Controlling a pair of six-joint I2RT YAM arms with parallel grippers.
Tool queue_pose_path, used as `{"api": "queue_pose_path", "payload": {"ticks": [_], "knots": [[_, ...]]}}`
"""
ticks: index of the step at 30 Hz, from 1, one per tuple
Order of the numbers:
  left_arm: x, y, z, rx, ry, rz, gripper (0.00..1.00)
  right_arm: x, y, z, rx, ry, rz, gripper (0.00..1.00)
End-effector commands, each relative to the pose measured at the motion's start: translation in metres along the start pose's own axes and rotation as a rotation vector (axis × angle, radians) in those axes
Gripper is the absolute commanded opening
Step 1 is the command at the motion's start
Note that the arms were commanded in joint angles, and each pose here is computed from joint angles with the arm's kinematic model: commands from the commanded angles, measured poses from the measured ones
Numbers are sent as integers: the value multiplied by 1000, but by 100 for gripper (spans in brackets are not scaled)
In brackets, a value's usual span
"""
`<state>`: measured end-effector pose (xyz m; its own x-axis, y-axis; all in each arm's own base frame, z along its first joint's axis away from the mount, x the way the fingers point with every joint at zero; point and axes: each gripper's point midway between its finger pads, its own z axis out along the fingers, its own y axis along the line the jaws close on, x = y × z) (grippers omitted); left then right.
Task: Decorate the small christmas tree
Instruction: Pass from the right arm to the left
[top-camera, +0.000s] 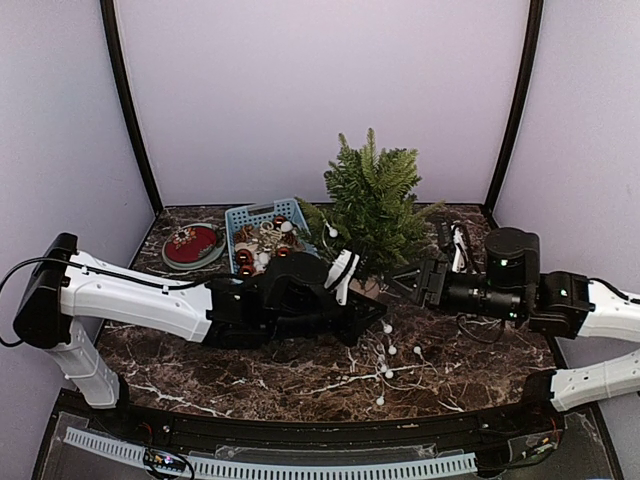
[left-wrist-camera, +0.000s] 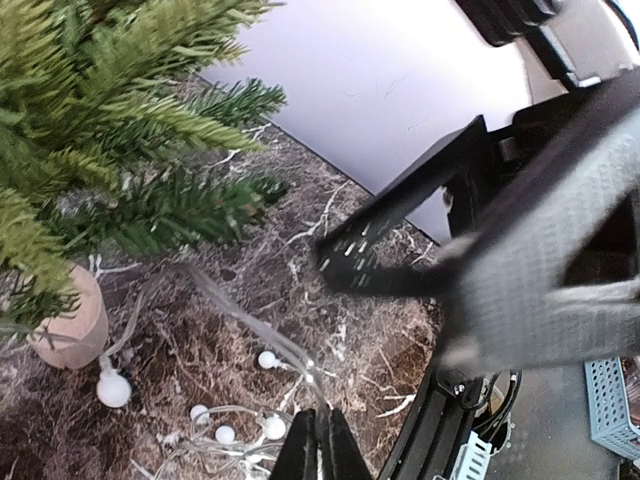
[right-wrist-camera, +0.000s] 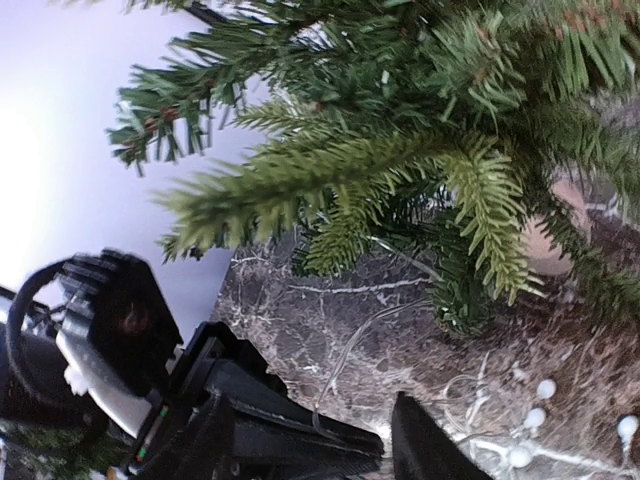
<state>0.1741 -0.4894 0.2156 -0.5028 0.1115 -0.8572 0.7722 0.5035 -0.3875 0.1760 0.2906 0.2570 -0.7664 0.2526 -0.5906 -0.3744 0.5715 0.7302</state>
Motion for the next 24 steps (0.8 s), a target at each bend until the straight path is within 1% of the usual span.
{"api": "queue_pose_path", "payload": {"ticks": [1, 4, 9, 14, 16, 21, 24], "knots": [[-27, -5, -19, 5, -24, -66, 0, -4, -17, -15, 33, -66, 0, 68], [-25, -3, -19, 13, -3, -103, 0, 8, -26, -18, 3, -60, -28, 72], [-27, -5, -18, 33, 0, -123, 0, 30, -41, -18, -81, -66, -61, 68], [-29, -7, -20, 41, -1, -123, 0, 48, -76, -10, -30, -79, -13, 58], [-29, -8, -21, 45, -2, -122, 0, 53, -86, -6, -9, -77, -2, 55], [-29, -10, -20, 55, 1, -122, 0, 59, -100, 5, 42, -80, -41, 53], [-28, -10, -19, 57, 6, -123, 0, 57, -100, 12, 42, -88, -64, 55]]}}
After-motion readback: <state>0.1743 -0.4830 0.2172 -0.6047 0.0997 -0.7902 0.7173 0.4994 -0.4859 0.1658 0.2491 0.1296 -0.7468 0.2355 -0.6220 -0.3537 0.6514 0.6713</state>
